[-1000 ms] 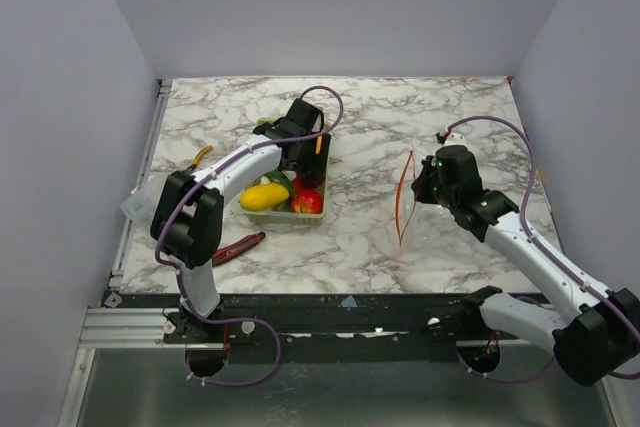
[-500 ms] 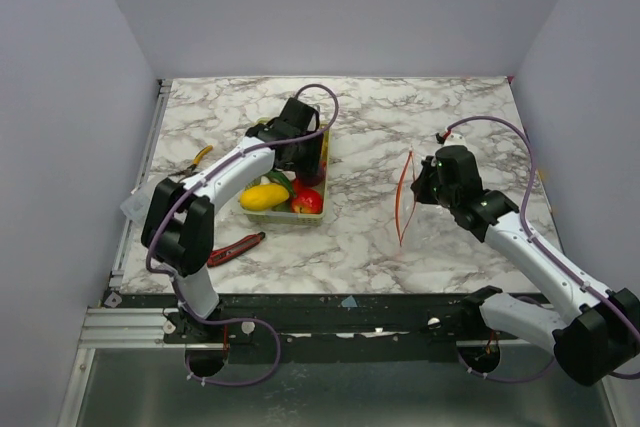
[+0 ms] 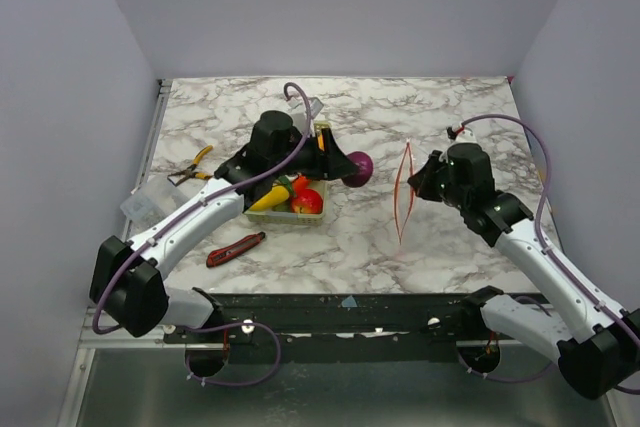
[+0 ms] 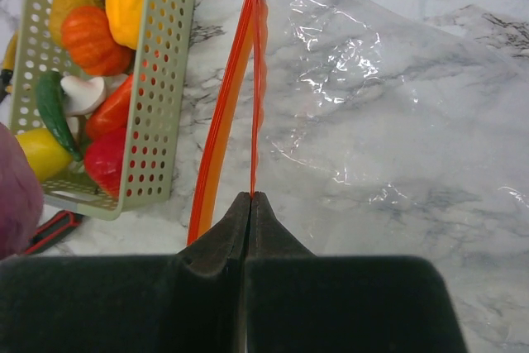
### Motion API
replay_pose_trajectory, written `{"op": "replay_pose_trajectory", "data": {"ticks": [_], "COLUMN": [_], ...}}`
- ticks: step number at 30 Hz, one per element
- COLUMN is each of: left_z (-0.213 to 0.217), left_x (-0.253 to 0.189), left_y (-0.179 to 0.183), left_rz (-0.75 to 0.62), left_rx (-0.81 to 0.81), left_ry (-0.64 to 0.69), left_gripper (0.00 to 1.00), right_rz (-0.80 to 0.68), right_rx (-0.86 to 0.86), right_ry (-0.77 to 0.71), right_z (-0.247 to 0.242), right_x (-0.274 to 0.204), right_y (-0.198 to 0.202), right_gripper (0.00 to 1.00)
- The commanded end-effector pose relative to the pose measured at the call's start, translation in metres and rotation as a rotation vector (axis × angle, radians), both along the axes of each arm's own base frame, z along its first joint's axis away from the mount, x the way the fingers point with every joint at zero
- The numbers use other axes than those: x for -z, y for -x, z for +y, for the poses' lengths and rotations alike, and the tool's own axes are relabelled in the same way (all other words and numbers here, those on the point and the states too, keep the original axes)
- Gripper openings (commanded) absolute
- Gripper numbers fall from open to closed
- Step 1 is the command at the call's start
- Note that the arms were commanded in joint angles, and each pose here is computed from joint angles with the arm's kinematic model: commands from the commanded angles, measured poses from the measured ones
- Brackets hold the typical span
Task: Place the food in the zip-top bag and seal the zipper
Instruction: Pick up the fake vegetable from the bin, then place the fake vegetable in the zipper food storage bag.
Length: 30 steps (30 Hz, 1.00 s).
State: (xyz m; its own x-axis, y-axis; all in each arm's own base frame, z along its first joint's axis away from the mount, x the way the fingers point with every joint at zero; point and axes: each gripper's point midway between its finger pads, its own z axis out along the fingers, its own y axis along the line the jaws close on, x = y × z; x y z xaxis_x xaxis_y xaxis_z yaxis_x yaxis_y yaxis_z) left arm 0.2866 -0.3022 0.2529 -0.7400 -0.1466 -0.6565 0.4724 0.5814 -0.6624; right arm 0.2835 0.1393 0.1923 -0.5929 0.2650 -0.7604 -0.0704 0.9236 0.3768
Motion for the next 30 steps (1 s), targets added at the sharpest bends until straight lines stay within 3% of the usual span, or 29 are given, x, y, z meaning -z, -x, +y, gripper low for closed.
{"op": "replay_pose_trajectory", "data": {"ticks": [1,6,11,20,30], "left_z": [-0.058,-0.089,-0.105,-0.094,-0.078], "left_x": [-0.061,-0.066,-0.042,0.021,0.022], "left_y": [0.05,0.069,0.07,0.047,0.033], "left_rz": [-0.003,0.008,0.052,0.097,0.056], "left_rx": [0.282,0.39,0.41,0.262,0.16], "left_ry": [0.341,0.384,0.353,0.13,0.002], "left_gripper": [0.12,0.1,0.09,0.06,0.06], "right_rz": [-0.007,-0.007,-0.008,-0.058,-0.052], "right_rx": [-0.032,-0.029,-0.024,-0.016,-0.059], "right_ry": [-0.093,-0.119,-0.141,-0.21,-0.249], "right_z": [0.013,0.016,0.017,0.018,0.027], "right_x": [-0.027,-0.033,-0.038,-0.064,-0.069], "right_y": [0.007,0.007,0.009,0.014,0.018], "right_gripper": [0.0,0.0,0.0,0.0,0.0]}}
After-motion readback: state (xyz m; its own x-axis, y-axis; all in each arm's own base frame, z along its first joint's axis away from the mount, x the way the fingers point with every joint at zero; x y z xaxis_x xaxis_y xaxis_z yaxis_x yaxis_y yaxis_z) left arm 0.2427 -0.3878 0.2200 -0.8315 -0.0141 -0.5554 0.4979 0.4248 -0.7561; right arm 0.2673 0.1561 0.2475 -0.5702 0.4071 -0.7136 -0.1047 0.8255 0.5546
